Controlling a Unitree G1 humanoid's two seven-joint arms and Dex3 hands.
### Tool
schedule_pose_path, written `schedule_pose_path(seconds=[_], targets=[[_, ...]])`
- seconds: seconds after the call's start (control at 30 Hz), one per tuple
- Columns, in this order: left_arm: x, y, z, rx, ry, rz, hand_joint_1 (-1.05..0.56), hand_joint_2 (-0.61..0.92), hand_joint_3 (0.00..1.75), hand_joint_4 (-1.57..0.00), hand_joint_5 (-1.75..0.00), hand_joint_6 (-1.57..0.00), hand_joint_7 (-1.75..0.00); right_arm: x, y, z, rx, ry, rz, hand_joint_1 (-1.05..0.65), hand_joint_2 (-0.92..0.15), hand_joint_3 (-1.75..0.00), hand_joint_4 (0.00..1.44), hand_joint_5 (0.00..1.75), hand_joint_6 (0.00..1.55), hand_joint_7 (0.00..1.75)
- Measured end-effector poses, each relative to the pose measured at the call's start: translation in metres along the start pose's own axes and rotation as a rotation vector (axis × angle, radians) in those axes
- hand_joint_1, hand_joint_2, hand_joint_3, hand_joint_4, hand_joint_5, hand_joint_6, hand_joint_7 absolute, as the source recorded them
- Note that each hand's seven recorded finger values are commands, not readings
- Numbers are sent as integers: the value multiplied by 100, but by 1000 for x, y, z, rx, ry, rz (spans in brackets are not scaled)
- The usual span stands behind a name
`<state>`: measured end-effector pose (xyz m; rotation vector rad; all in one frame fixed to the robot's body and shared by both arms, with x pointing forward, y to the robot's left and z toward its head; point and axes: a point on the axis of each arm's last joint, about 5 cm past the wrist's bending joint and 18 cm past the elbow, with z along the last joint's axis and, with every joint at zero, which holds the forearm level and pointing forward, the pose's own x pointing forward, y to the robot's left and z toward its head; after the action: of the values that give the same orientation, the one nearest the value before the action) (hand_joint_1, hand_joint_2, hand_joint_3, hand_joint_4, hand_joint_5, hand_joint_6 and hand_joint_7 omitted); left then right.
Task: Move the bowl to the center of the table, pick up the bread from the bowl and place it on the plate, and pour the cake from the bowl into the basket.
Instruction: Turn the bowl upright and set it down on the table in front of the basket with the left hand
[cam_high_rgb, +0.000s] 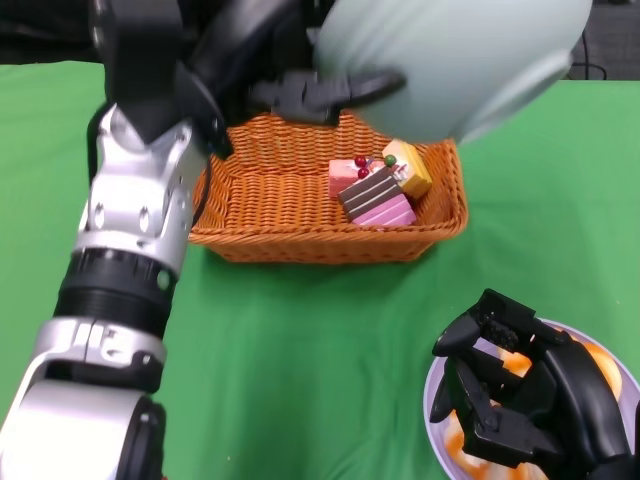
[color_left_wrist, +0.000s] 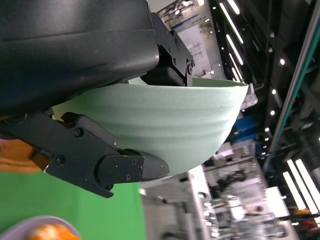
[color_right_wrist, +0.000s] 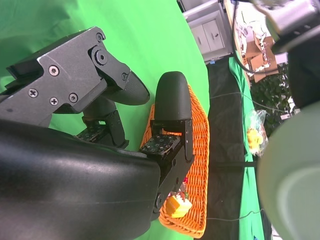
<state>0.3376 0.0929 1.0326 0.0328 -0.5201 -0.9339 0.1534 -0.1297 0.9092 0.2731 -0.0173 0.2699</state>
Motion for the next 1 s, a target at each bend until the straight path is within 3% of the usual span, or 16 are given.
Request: schedule_pose_path(seconds=[0.13,0.23,0.33,0.53,0.63,0.77,0.83,1.0], targets=[[-16,-1,-3,222,-66,-14,-23,67,82,-73,-169,-71,-133,0,0,0,2,0,4,-8,-54,-120,72,170,65,148],[-32,-7,-10,375,-106,-38,-26,63,87,-73,-166,-73,-127,0,0,0,3,0,5,-8,-54,-121,73,169,66,147],[-49,-12,-17,524,-140,-71,-31,77,64,-69,-174,-73,-127,0,0,0,6,-1,10,-9,-53,-121,73,169,65,146],[-86,-17,-23,805,-242,-192,-28,84,39,-71,-175,-80,-119,0,-1,0,31,-4,20,-8,-54,-120,73,168,65,144],[-105,-14,-22,889,-307,-177,-26,84,33,-73,-172,-81,-118,-1,-5,1,46,-9,10,-9,-54,-119,73,169,65,144],[-115,-14,-26,898,-300,-139,-26,85,30,-73,-170,-81,-118,-1,-6,1,51,-7,12,-9,-54,-119,72,169,64,145],[-117,-15,-27,900,-300,-136,-24,84,27,-73,-173,-78,-129,0,-6,1,51,-4,17,-9,-56,-118,71,169,63,144],[-162,-27,-41,871,-181,-83,-24,86,24,-75,-174,-76,-134,-1,-8,2,43,1,15,-8,-58,-116,71,169,63,144]])
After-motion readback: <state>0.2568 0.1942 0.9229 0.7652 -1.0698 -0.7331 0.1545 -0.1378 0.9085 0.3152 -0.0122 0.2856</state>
